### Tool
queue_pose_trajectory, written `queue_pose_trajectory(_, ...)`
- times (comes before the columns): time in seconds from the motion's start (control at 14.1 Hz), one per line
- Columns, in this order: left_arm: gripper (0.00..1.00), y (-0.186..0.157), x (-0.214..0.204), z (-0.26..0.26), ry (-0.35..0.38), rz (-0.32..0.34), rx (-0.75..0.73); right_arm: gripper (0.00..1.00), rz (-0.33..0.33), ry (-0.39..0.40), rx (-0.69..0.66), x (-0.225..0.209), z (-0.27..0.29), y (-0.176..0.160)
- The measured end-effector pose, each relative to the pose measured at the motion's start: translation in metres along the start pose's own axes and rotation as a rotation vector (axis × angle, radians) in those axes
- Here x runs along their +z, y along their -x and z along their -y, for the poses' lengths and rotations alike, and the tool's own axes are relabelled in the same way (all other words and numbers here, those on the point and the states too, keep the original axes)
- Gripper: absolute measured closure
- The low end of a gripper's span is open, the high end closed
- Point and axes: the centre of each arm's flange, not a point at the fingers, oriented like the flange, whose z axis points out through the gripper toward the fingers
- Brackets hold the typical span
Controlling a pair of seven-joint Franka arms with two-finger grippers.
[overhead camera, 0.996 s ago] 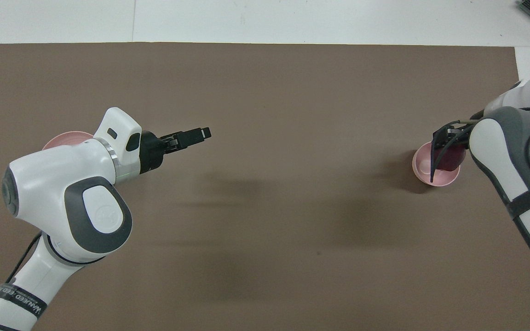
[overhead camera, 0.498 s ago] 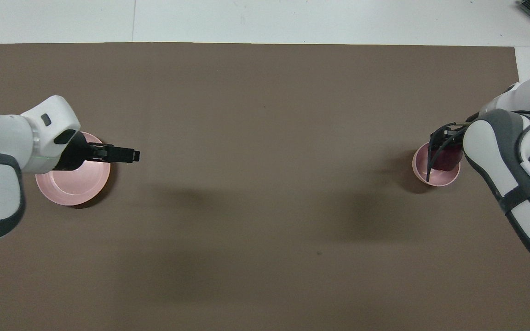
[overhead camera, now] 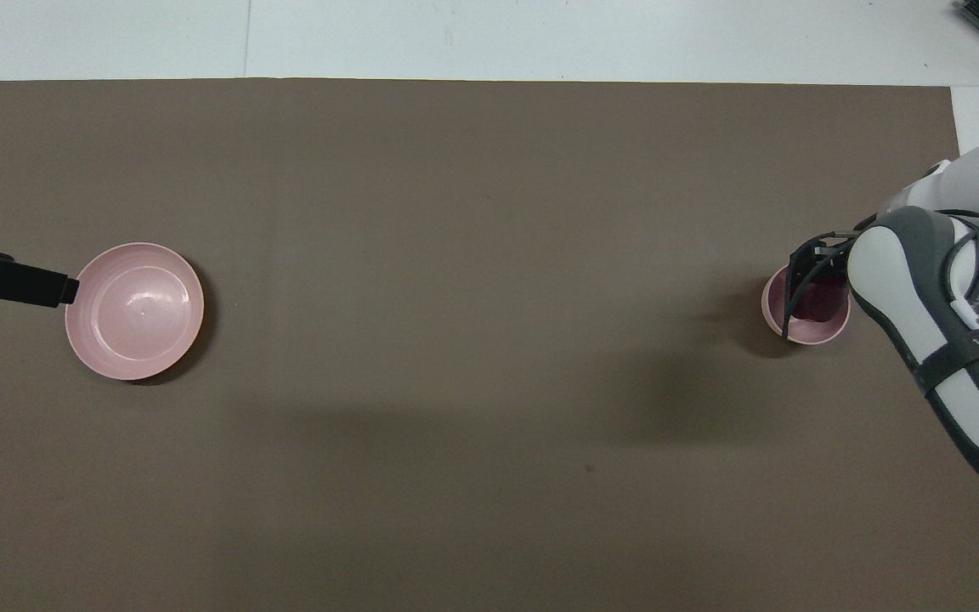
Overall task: Move apple from plate to bowl
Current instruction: 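Carry the apple over the bowl with the right gripper while the left retracts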
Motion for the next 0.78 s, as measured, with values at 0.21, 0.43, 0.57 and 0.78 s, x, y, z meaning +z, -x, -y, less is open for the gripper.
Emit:
queue_pose_trajectory(0.21,0.00,0.011,-0.041,0.006,-0.010,0.010,-0.056,0.25,-0.002,0.001,0.001,0.006,0.000,0.000)
queue_pose_trajectory(0.43,0.00,0.009,-0.050,0.015,-0.015,0.045,-0.090,0.25,-0.003,0.002,-0.001,0.011,0.000,-0.002)
queue_pose_trajectory(0.57,0.00,0.006,-0.051,0.013,-0.016,0.052,-0.146,0.25,-0.001,0.002,-0.002,0.012,0.001,-0.002)
queue_pose_trajectory(0.78,0.00,0.009,-0.056,0.015,-0.021,0.042,-0.205,0.25,0.002,0.002,-0.002,0.014,0.001,-0.002)
